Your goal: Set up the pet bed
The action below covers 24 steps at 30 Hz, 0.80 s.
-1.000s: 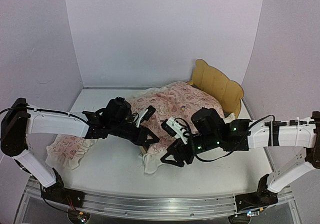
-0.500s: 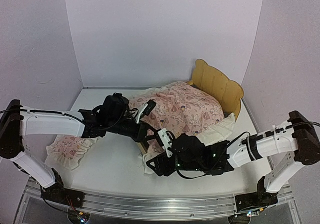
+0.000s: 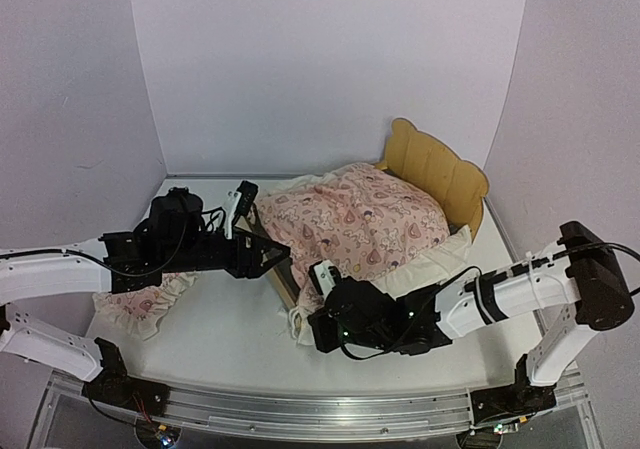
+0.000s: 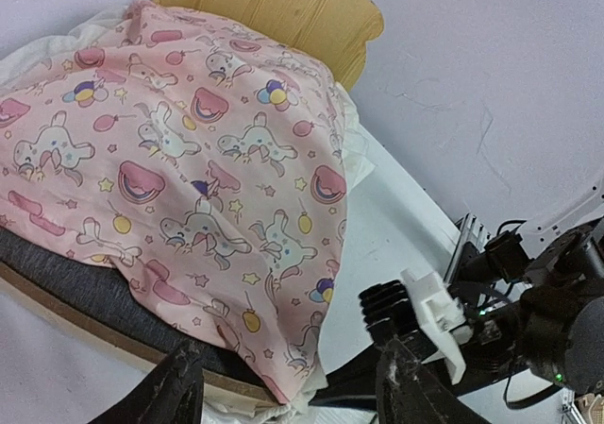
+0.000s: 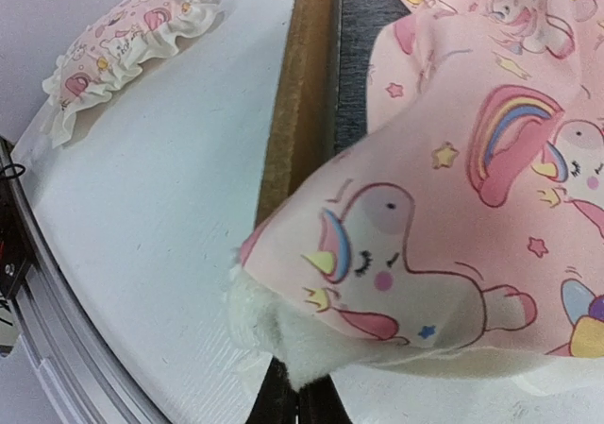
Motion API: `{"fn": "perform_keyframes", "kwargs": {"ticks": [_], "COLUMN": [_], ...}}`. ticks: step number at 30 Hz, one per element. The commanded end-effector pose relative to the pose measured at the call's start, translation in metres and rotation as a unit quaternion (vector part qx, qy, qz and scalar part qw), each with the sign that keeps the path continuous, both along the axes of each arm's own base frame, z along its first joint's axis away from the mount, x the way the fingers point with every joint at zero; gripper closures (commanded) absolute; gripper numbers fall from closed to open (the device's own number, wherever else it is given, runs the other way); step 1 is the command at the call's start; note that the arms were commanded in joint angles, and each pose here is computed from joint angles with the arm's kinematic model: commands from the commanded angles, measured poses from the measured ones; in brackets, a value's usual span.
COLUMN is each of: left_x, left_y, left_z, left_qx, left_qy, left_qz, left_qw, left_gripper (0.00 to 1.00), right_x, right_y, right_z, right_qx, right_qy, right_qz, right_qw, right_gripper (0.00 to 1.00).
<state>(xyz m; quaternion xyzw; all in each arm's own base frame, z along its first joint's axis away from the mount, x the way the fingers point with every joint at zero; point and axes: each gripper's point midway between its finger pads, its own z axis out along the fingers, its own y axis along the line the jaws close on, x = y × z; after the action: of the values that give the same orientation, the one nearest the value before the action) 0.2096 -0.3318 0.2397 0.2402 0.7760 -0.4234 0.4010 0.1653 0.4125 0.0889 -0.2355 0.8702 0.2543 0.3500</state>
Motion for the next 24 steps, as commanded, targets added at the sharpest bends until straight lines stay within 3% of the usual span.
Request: {"fn": "perform_keyframes", "kwargs": {"ticks": [1, 11, 17, 20, 22, 24], "left_x": [0.003, -0.016, -0.036, -0.053, -0.055, -0.038], "left_y": [0.005, -0.026, -0.048, -0.065, -0.072, -0.071], "left_z": [-0.004, -0.009, -0.009, -0.014, -0.017, -0.021], "left_qx": [-0.004, -0.031, -0.045, -0.036, -0.03, -0.022], "left_qy": [0.006, 0.015, -0.007, -0.024, -0.025, -0.022], "left_qz": [0.019, -0.075, -0.137, -0.177, -0.179, -0.128], "left_qw": [1.0, 0.997, 0.99, 0.983, 0.983, 0.991], "left_gripper": [0.36, 0.29, 0.5, 0.55, 0.56, 0.52], "right_x": [0.007, 0.012, 0.028, 0.029, 0.019, 0.003], "right_y": [-0.014, -0.052, -0.058, -0.058, -0.051, -0.041], "right_z": [0.046, 0.08, 0.093, 0.109, 0.128, 0.145], "right_qx": [0.026, 0.001, 0.033, 0.057, 0.086, 0.121], "right_qy": [-0.035, -0.036, -0.023, -0.02, -0.013, 0.009], "right_qz": [-0.006, 0.105, 0.152, 0.175, 0.206, 0.251], "right_qw": [0.999, 0.994, 0.988, 0.983, 0.975, 0.96], "right_gripper": [1.0, 1.0, 1.0, 1.0, 1.0, 1.0]}}
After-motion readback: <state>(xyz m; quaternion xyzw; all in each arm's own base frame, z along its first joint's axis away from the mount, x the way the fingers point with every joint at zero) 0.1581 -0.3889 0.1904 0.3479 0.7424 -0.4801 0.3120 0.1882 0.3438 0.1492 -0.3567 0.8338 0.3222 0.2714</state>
